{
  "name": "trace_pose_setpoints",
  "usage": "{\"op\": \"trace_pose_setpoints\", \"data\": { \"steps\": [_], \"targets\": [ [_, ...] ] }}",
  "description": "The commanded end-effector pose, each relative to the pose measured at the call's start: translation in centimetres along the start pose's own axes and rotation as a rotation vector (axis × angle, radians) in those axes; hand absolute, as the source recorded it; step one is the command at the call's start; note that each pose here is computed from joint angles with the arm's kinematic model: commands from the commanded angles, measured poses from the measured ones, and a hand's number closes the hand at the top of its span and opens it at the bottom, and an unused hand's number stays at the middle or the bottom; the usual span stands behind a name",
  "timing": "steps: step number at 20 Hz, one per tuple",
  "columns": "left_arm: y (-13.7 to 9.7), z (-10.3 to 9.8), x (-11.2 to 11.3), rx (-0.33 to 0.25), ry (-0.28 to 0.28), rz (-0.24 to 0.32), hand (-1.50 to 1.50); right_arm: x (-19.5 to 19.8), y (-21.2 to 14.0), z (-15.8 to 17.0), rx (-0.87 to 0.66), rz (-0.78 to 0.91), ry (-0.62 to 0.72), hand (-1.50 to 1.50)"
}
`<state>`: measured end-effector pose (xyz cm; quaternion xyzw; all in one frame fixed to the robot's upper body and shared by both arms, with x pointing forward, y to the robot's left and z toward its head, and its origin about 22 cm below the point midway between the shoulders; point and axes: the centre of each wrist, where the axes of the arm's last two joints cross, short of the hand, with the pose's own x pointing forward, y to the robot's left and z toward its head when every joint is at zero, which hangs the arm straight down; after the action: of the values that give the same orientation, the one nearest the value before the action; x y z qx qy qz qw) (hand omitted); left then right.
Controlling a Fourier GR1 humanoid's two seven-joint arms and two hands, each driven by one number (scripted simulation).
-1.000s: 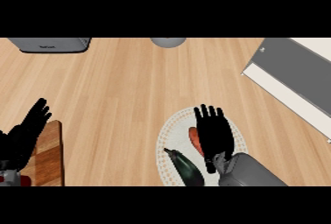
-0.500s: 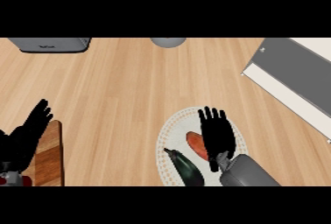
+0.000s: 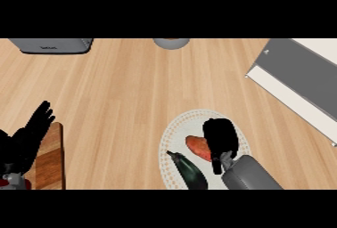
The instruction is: Pick the sweet potato from the placemat and place it in the tiered shelf
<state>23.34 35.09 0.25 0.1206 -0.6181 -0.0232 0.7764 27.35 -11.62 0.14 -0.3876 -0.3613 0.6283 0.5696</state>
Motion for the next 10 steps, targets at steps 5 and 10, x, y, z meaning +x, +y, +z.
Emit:
{"op": "trace_pose_setpoints", "data": {
  "steps": [5, 10],
  "targets": [
    [0.2, -0.4, -0.8, -0.006, 0.012, 0.017, 0.00, 1.0, 2.3, 0.3, -0.071, 0.077, -0.024, 1.50],
    [-0.3, 1.1, 0.8, -0.008, 0.002, -0.002, 0.00, -1.6, -2.7, 0.0, -0.194, -0.030, 0.038, 1.50]
  ]
}}
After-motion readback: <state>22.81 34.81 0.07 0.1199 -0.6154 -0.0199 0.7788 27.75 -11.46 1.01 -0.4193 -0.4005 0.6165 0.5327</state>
